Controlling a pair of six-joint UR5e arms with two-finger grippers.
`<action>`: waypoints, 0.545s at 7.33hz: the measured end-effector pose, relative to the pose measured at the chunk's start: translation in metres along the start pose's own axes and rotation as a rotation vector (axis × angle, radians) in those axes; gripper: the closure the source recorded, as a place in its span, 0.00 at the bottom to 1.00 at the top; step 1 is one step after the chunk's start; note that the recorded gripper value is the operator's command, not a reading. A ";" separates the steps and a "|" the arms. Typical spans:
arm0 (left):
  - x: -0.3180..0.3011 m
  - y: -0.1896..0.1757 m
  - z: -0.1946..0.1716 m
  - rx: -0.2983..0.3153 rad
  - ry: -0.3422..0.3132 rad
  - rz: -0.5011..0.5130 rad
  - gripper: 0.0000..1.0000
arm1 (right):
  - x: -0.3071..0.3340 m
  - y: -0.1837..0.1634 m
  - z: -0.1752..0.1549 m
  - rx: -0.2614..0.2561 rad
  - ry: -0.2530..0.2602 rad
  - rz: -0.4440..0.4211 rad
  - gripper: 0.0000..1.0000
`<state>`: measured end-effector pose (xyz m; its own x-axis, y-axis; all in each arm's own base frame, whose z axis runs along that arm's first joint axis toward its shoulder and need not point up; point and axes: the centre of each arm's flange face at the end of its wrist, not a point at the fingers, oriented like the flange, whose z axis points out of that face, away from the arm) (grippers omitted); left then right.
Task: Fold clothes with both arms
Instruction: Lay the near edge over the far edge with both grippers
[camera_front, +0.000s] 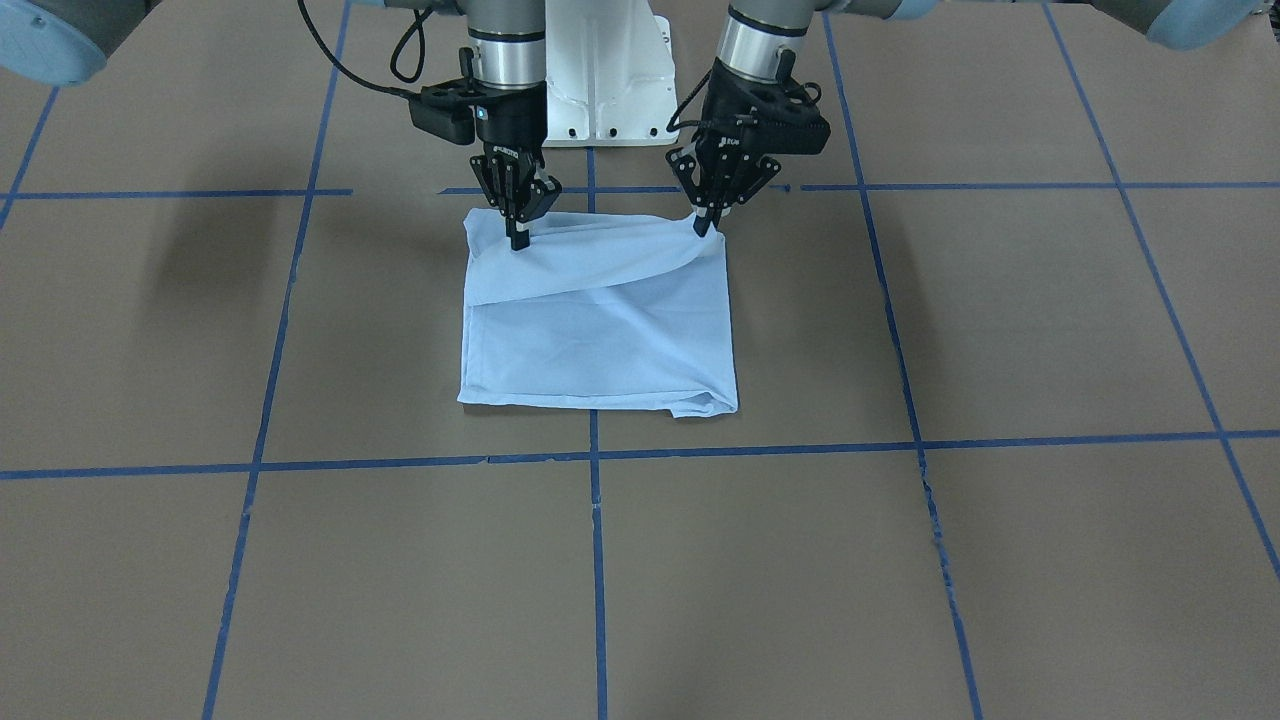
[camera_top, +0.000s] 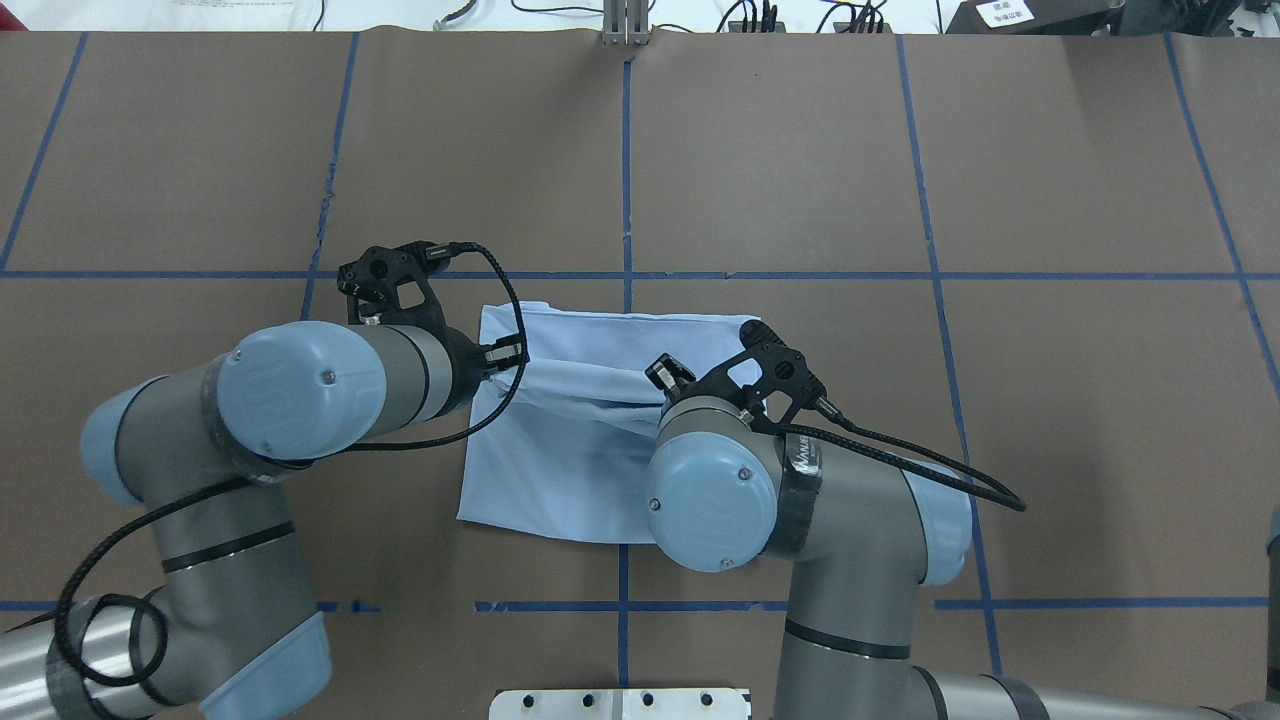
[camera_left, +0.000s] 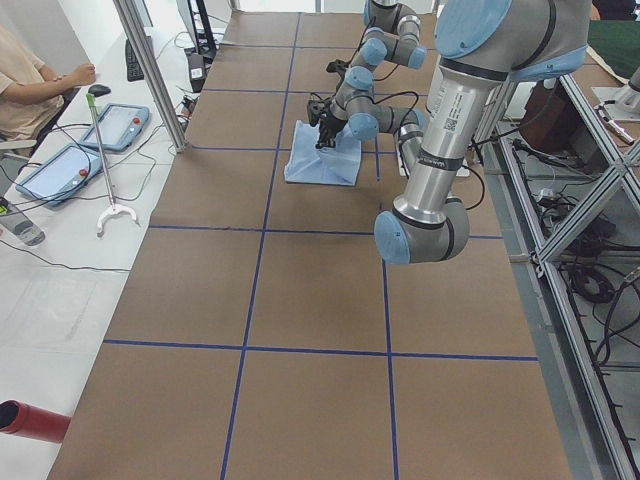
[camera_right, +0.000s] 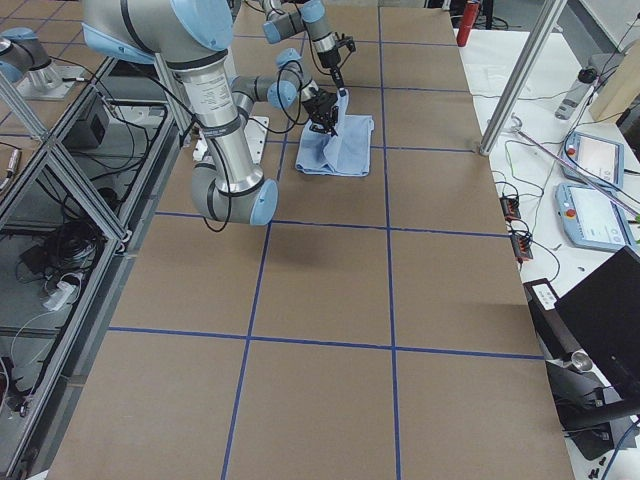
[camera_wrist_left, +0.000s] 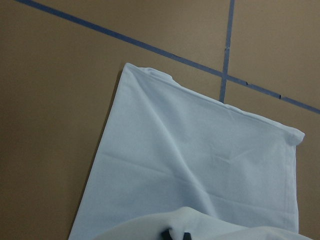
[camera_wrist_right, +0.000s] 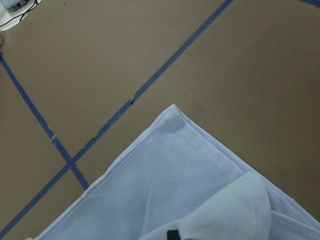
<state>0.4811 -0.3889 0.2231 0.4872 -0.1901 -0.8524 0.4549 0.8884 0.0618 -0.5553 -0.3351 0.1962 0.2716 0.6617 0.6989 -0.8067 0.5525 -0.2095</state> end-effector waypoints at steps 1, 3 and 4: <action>0.001 -0.012 0.026 0.017 -0.015 0.002 1.00 | -0.008 0.000 0.012 0.018 0.014 0.001 1.00; 0.005 -0.031 0.064 0.042 -0.047 0.016 1.00 | -0.025 -0.001 0.036 0.041 0.038 0.009 1.00; 0.005 -0.037 0.077 0.048 -0.065 0.026 1.00 | -0.030 -0.004 0.053 0.040 0.038 0.015 1.00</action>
<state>0.5247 -0.4548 0.2563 0.5457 -0.1956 -0.8148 0.4761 0.8726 0.1094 -0.5880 -0.3841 0.2118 0.2785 0.6888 0.6693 -0.8308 0.5224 -0.1919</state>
